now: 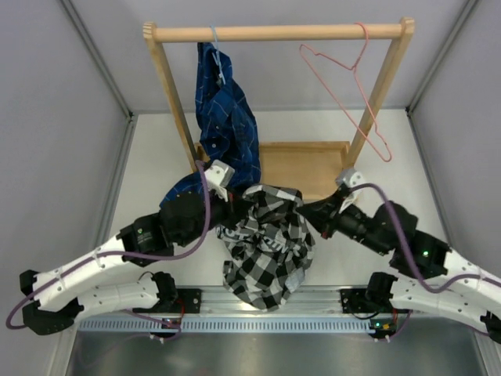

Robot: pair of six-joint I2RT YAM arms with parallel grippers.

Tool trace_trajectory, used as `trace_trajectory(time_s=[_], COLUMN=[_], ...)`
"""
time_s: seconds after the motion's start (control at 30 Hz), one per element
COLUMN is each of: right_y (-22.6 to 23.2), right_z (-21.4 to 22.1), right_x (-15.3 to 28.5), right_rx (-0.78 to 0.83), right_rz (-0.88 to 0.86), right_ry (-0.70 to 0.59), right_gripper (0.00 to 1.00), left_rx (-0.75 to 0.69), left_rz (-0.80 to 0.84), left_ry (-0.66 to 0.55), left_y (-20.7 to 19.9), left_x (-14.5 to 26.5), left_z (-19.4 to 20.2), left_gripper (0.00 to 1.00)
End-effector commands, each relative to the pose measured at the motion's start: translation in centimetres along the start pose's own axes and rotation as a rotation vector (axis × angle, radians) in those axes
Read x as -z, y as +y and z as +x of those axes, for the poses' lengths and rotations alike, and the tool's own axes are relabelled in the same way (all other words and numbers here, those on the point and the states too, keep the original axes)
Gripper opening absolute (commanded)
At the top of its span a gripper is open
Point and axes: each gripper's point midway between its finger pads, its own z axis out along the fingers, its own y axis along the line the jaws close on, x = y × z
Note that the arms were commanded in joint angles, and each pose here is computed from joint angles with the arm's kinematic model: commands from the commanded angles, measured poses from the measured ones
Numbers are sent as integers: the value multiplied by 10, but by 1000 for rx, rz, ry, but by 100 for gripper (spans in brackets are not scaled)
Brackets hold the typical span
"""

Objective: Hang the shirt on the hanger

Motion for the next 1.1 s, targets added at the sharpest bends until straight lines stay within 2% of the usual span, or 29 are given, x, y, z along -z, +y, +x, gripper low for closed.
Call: trace_trajectory(time_s=[0.0, 0.03, 0.13, 0.2, 0.23, 0.27, 0.3, 0.4, 0.5, 0.6, 0.67, 0.7, 0.73, 0.83, 0.97, 1.0, 1.07], right_y=[20, 24, 11, -7, -13, -16, -24, -40, -46, -41, -37, -35, -33, -30, -29, -24, -5], right_z=[-85, -119, -125, -90, -74, -57, -21, 43, 79, 75, 59, 43, 36, 23, 8, -3, 2], right_x=[26, 38, 36, 22, 17, 13, 8, 8, 12, 19, 24, 30, 32, 33, 27, 25, 11], right_rx=[49, 72, 117, 118, 80, 61, 52, -36, -113, -143, -146, -154, -144, -80, 2, 27, 71], right_rz=[-70, -73, 14, 109, 147, 164, 195, 285, 317, 280, 249, 233, 218, 196, 198, 165, 54], right_ry=[-146, -200, -118, 4, 39, 74, 155, 263, 292, 259, 211, 166, 151, 156, 183, 160, 199], right_gripper=[0, 0, 0, 0, 0, 0, 0, 0, 0, 1, 11, 19, 31, 54, 64, 65, 67], left_rx=[5, 1, 4, 16, 16, 48, 62, 116, 143, 148, 145, 146, 147, 145, 131, 131, 131], left_rz=[130, 136, 134, 117, 93, 44, 8, -142, -211, -211, -209, -200, -192, -156, -112, -103, -82], left_ry=[-204, -223, -236, -200, -156, -133, -112, -45, 14, 51, 59, 65, 68, 87, 118, 120, 121], left_y=[-27, -29, -32, -29, -24, -16, -9, 21, 36, 37, 38, 37, 36, 30, 23, 21, 18], left_x=[37, 42, 42, 32, 21, 11, 5, -15, -24, -27, -27, -26, -26, -25, -24, -24, -22], left_z=[-81, -89, -98, -85, -65, -52, -40, 6, 41, 57, 60, 62, 62, 66, 72, 72, 70], left_gripper=[0, 0, 0, 0, 0, 0, 0, 0, 0, 0, 0, 0, 0, 0, 0, 0, 0])
